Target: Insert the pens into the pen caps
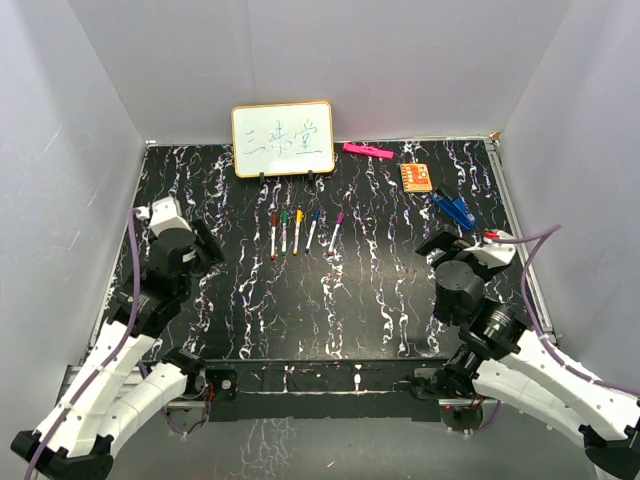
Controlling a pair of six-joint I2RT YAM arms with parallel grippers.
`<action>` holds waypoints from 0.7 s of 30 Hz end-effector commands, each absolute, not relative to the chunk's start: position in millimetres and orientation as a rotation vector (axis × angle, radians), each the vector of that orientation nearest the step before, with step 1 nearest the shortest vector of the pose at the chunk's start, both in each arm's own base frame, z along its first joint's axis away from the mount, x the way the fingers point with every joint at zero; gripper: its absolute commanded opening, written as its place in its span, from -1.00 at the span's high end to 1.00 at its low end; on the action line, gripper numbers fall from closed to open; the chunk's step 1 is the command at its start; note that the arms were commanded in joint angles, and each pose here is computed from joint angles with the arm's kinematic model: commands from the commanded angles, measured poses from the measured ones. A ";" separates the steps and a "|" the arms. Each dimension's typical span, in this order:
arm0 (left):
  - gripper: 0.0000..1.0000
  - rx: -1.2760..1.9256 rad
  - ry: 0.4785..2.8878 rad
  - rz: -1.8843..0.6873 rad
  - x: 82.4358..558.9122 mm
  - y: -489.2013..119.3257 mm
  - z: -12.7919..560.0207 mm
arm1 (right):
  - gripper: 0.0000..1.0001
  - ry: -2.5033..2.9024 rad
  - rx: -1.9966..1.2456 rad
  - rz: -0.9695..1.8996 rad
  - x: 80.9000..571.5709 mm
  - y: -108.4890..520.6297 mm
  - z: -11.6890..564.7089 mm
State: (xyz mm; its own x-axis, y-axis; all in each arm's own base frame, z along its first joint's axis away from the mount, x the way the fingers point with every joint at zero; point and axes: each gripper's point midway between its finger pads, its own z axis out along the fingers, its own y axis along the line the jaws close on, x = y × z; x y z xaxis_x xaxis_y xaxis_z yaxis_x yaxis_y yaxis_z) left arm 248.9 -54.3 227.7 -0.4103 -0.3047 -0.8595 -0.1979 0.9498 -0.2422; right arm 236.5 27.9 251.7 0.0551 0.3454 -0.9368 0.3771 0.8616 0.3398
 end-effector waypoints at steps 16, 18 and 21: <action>-0.22 -0.450 1.984 0.006 240.9 -27.8 222.3 | -0.96 1.560 0.580 -0.034 246.7 39.7 255.3; -0.20 -0.459 1.983 0.006 240.3 -27.1 220.8 | -0.96 1.563 0.576 -0.036 247.2 40.4 254.8; -0.15 -0.445 1.978 -0.003 241.0 -28.6 220.3 | -0.96 1.569 0.571 -0.042 247.8 40.9 252.7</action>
State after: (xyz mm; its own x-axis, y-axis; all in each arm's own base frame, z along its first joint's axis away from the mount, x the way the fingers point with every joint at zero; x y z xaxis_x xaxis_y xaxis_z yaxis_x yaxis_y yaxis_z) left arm 241.6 -33.2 222.4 -0.3871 -0.3105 -0.8682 -0.2943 0.9340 -0.2028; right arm 245.8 41.4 235.0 -0.0146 0.2918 -0.9564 0.3761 0.8878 0.2651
